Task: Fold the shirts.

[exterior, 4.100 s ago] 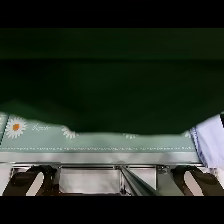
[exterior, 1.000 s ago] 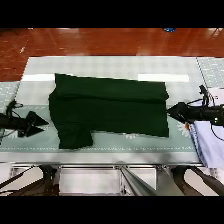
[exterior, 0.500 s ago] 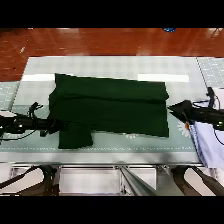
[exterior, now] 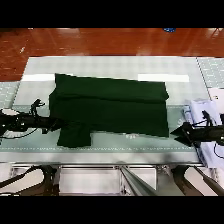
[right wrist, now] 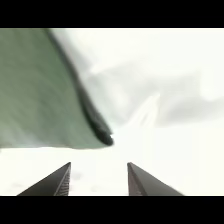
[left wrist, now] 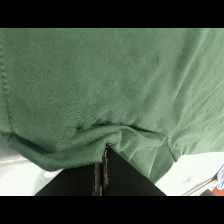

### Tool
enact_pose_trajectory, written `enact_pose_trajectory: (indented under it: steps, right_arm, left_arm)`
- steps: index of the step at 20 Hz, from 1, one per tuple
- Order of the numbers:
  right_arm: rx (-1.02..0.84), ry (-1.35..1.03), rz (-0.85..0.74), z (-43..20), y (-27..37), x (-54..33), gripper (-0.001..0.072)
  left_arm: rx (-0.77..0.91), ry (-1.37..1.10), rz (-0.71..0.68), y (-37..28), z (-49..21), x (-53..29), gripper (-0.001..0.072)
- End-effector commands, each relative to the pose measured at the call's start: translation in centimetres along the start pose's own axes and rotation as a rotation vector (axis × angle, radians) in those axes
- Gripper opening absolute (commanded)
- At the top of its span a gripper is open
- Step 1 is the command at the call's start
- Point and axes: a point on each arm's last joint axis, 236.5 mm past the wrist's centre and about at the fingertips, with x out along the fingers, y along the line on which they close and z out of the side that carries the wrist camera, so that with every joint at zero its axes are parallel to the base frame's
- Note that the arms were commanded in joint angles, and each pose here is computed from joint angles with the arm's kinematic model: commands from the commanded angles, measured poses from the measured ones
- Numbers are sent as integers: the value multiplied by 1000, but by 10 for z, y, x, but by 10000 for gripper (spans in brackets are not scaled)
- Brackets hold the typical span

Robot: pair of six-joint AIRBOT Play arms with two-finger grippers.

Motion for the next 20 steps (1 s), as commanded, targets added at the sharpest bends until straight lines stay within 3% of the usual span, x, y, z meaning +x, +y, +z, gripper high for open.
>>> enact_pose_trajectory:
  steps: [1, 5, 6, 8, 9, 14, 20]
  right_arm:
    - [18, 29, -20, -2, -3, 22, 412]
    - [23, -62, 56, 30, 25, 47, 390]
    - [15, -67, 83, 34, 36, 54, 336]
    - [-69, -70, 121, 40, 60, 52, 52]
    - [-119, -66, 132, 40, 71, 44, 25]
    - [-308, -194, 137, 72, 121, -18, 25]
    - [-347, -221, 183, 136, 175, -18, 25]
  left_arm:
    - [7, 26, -12, -3, -6, 0, 19]
    - [16, 33, -15, -4, -8, 0, 19]
    - [22, 32, -15, -4, -7, 0, 19]
    - [35, 17, -22, -8, 0, -6, 19]
    - [52, 1, -32, -13, 7, -14, 19]
    - [149, -185, -168, -79, 69, -75, 18]
    - [292, -316, -131, -156, 161, -69, 18]
